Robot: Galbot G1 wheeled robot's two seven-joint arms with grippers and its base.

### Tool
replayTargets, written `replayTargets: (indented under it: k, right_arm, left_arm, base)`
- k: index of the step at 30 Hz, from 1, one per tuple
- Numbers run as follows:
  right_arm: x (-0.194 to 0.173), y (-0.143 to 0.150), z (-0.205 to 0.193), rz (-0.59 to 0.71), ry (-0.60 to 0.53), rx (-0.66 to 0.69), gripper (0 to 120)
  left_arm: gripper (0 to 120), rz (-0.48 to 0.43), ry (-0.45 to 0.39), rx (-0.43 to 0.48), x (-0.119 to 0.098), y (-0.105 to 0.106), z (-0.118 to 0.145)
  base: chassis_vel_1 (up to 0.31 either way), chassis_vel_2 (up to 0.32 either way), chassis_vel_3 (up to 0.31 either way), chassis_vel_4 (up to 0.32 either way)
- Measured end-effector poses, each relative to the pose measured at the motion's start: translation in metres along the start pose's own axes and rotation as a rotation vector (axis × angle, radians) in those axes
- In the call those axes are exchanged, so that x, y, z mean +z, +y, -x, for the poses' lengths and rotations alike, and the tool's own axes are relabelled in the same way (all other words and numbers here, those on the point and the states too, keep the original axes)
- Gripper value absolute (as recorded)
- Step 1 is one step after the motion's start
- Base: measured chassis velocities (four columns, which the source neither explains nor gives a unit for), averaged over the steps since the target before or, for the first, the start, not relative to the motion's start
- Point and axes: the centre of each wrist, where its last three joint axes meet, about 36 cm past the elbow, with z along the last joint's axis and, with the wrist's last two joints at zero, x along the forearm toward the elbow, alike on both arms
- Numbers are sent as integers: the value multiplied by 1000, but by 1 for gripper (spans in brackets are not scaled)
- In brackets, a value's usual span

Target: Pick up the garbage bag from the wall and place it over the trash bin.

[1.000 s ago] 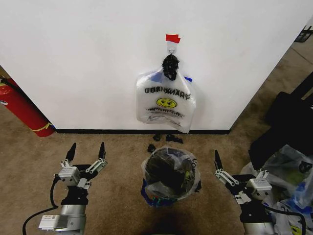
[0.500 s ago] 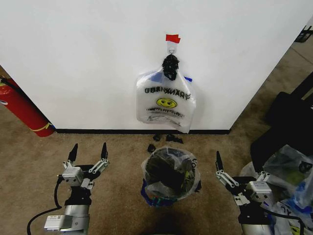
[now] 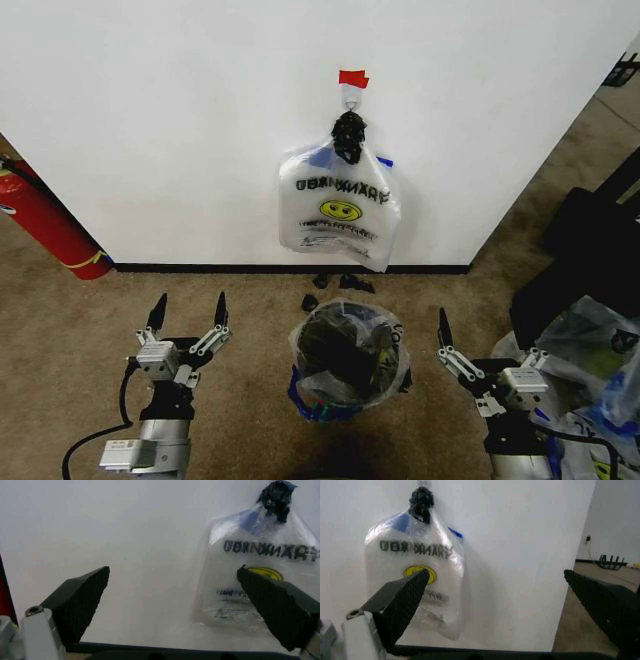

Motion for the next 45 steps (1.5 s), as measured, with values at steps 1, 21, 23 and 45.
replayTargets:
  k: [1, 21, 23, 45]
  right_arm:
    - [1, 0, 0, -1, 1, 0, 100]
    - [1, 6, -2, 7, -2, 1, 100]
    - [1, 7, -2, 7, -3, 3, 100]
    - [1, 8, -1, 14, 19, -3, 100]
  left_arm:
    - [100, 1, 0, -1, 0, 0, 0]
    - [100, 1, 8, -2, 2, -6, -6]
    - [100, 2, 7, -3, 2, -6, -7]
    - [100, 0, 13, 0, 4, -9, -8]
  base:
    - [0, 0, 0, 0]
    - [0, 0, 0, 0]
    - [0, 0, 0, 0]
    - [0, 0, 0, 0]
